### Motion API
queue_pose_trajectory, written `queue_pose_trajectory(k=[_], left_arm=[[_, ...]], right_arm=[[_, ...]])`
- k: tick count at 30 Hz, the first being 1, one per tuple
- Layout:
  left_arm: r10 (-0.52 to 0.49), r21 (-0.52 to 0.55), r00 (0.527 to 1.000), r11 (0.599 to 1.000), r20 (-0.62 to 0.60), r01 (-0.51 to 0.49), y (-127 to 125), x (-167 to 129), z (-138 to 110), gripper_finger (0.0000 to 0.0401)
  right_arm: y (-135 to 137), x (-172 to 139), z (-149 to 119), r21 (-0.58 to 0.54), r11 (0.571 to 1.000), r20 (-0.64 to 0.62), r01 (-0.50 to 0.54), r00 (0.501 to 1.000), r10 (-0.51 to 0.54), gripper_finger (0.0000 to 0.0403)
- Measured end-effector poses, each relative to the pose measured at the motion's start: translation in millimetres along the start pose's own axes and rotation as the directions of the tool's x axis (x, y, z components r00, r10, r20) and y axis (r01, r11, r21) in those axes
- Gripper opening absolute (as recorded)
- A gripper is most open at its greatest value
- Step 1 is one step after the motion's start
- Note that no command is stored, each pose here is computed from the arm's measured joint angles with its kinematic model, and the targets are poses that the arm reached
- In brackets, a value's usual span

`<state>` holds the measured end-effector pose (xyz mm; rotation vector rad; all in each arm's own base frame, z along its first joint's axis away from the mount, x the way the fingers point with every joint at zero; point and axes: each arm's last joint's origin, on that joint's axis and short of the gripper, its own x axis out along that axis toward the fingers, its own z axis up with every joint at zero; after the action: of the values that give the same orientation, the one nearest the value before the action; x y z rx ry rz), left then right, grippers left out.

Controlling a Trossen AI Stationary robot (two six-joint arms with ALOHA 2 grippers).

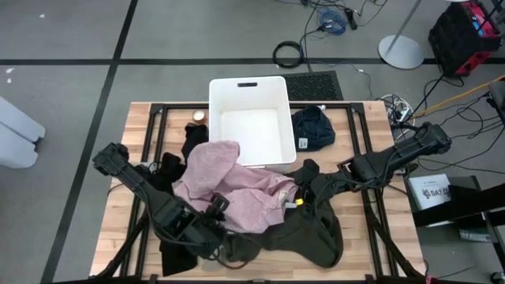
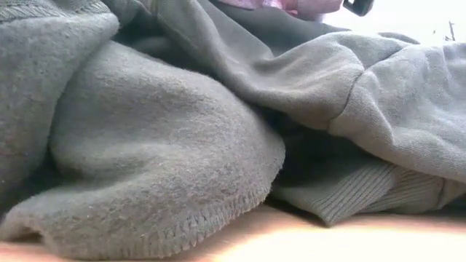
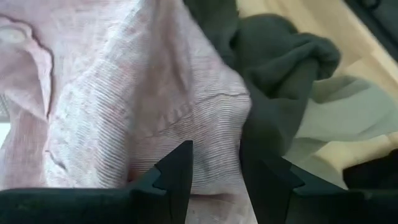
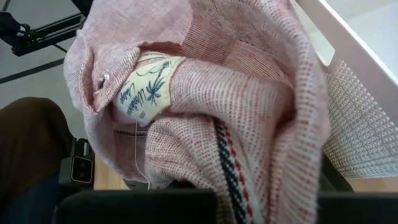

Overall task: Fold laundry
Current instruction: Put the pink polo into the white laundry bin

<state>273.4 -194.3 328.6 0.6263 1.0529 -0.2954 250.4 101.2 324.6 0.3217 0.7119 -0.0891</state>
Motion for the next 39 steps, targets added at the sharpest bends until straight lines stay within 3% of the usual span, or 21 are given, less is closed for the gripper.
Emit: queue_pose_trajectory(k=[9, 12, 17, 21, 25, 28, 32, 35, 39], left_arm=[[-0.01, -0.03, 1.0, 1.0, -0.01, 0.009, 11, 4, -1, 0.0134], [-0.008, -0.027, 1.0, 1.0, -0.011, 0.008, 12, 4, -1, 0.0103], [-0.004, -0.027, 1.0, 1.0, -0.009, 0.004, 12, 4, -1, 0.0013], [0.018, -0.022, 1.0, 1.0, 0.01, -0.018, 11, -5, -3, 0.0006], [0.073, -0.032, 0.994, 0.997, 0.083, -0.07, 14, -38, -5, 0.0004], [0.144, -0.072, 0.968, 0.989, 0.205, -0.132, 22, -79, -9, 0.0003], [0.279, -0.17, 0.899, 0.957, 0.338, -0.234, 35, -134, -23, 0.0003], [0.387, -0.24, 0.823, 0.92, 0.415, -0.311, 45, -167, -35, 0.0002], [0.454, -0.275, 0.69, 0.891, 0.564, -0.362, 54, -203, -40, 0.0001]], right_arm=[[0, 0, 0, -0.005, 1.0, 0.001, 0.0, 1.0, 0.0, 0.0], [0, 0, 0, -0.005, 1.0, 0.001, 0.0, 1.0, 0.0, 0.0], [0, 0, 0, -0.004, 1.0, 0.003, -0.001, 1.0, 0.001, 0.0], [2, -3, 4, -0.006, 0.999, 0.037, -0.038, 0.999, 0.038, 0.0], [6, -19, 17, -0.035, 0.988, 0.152, -0.148, 0.977, 0.152, 0.0], [7, -38, 28, -0.082, 0.974, 0.28, -0.21, 0.933, 0.225, 0.0], [8, -66, 44, -0.197, 0.949, 0.457, -0.245, 0.834, 0.31, 0.0], [6, -85, 54, -0.276, 0.934, 0.572, -0.228, 0.742, 0.35, 0.0], [4, -104, 66, -0.366, 0.917, 0.695, -0.158, 0.609, 0.383, 0.0]])
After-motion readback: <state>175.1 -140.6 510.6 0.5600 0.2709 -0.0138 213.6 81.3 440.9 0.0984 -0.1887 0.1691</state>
